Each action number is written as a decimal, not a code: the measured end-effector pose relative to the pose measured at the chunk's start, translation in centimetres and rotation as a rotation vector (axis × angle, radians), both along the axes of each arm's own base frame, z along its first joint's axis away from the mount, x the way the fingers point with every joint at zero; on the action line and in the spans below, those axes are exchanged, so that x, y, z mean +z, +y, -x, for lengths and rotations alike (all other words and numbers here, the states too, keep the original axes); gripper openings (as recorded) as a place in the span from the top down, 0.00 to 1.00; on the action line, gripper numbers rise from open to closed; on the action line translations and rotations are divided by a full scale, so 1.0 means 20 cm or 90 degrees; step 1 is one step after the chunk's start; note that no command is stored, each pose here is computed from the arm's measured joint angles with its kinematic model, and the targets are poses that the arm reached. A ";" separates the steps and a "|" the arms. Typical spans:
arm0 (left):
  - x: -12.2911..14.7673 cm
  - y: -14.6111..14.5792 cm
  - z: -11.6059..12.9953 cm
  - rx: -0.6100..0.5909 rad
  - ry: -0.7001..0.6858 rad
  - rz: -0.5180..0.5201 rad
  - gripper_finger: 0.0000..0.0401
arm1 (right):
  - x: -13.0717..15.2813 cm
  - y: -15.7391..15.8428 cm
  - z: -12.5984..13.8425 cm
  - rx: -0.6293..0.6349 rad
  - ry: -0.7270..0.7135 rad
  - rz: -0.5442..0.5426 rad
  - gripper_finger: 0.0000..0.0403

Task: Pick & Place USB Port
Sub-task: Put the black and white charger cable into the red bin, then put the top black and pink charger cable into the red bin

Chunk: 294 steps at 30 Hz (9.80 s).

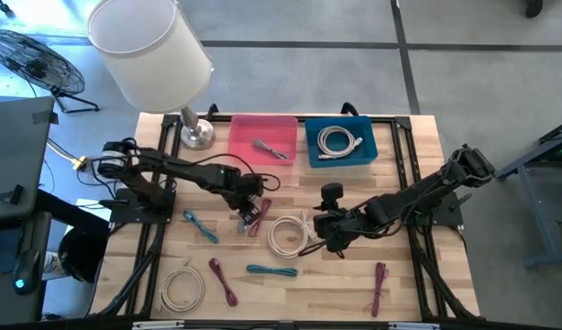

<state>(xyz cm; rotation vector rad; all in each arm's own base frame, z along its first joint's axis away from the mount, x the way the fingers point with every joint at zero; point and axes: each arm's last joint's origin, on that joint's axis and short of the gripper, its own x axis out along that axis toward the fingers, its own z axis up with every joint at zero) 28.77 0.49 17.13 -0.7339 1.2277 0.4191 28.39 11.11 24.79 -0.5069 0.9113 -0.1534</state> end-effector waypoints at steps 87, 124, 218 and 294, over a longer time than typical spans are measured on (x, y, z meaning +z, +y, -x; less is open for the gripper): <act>-0.01 0.08 0.02 -0.026 0.027 -0.092 0.68 | -0.01 0.04 0.03 -0.008 0.015 -0.050 0.66; -0.11 0.08 -0.05 -0.134 0.066 -0.152 0.99 | -0.02 0.05 0.05 -0.020 0.022 -0.050 0.66; 0.31 -0.01 -0.21 -0.590 0.104 -0.001 0.61 | -0.02 -0.01 0.08 -0.151 -0.011 0.029 0.66; 0.02 -0.29 -0.48 -0.380 0.123 -0.162 0.61 | -0.04 0.04 0.14 -0.126 0.034 0.039 0.66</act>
